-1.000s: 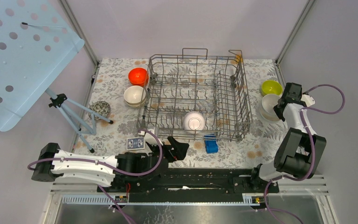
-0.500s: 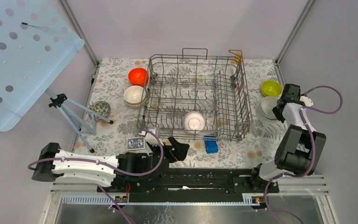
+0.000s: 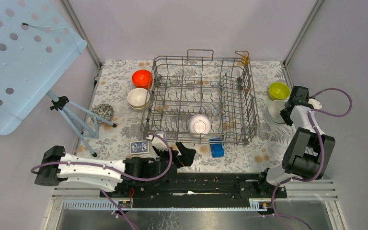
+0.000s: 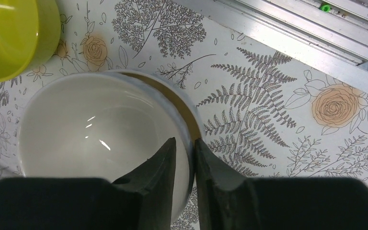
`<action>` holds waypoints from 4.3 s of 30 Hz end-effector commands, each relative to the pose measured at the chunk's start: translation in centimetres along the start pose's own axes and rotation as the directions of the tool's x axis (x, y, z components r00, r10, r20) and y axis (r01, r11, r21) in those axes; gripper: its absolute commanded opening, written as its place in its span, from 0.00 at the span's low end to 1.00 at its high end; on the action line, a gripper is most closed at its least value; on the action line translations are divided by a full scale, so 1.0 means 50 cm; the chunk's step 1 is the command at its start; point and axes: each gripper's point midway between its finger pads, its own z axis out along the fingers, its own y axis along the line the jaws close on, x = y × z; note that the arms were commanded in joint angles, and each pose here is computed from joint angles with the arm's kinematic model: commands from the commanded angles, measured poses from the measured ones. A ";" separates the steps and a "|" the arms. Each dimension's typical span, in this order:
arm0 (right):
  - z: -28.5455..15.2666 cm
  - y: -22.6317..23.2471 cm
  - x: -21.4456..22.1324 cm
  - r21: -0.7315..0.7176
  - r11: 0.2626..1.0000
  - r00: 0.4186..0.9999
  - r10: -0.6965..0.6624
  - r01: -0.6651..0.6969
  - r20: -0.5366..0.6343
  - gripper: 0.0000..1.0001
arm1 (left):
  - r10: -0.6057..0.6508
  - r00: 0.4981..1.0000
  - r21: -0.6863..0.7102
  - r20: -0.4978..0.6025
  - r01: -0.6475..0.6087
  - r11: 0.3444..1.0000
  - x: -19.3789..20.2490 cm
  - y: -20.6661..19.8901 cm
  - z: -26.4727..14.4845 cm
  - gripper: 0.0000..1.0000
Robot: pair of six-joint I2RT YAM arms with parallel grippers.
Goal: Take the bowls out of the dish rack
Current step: Place the bowl with the bowl, then adjust the dish rack at the center of the board.
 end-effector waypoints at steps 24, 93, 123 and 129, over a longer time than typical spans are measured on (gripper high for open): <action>-0.054 0.017 -0.041 -0.075 0.997 0.998 0.020 -0.016 0.055 0.50 | -0.043 0.999 0.059 -0.027 0.044 0.997 0.002 -0.048 -0.001 0.99; -0.430 0.342 0.058 -0.533 0.679 0.860 -0.445 0.505 0.249 0.97 | 0.199 0.973 -0.261 0.114 -0.164 0.951 -0.115 0.089 -0.040 0.99; -0.457 0.217 0.145 -0.656 0.622 0.889 -0.424 0.427 0.177 0.13 | 0.106 0.987 -0.278 0.124 -0.068 0.958 -0.161 0.068 0.134 0.99; -0.485 0.192 0.147 -0.684 0.599 0.893 -0.411 0.416 0.182 0.13 | 0.128 0.985 -0.288 0.113 -0.091 0.953 -0.160 0.055 0.152 0.98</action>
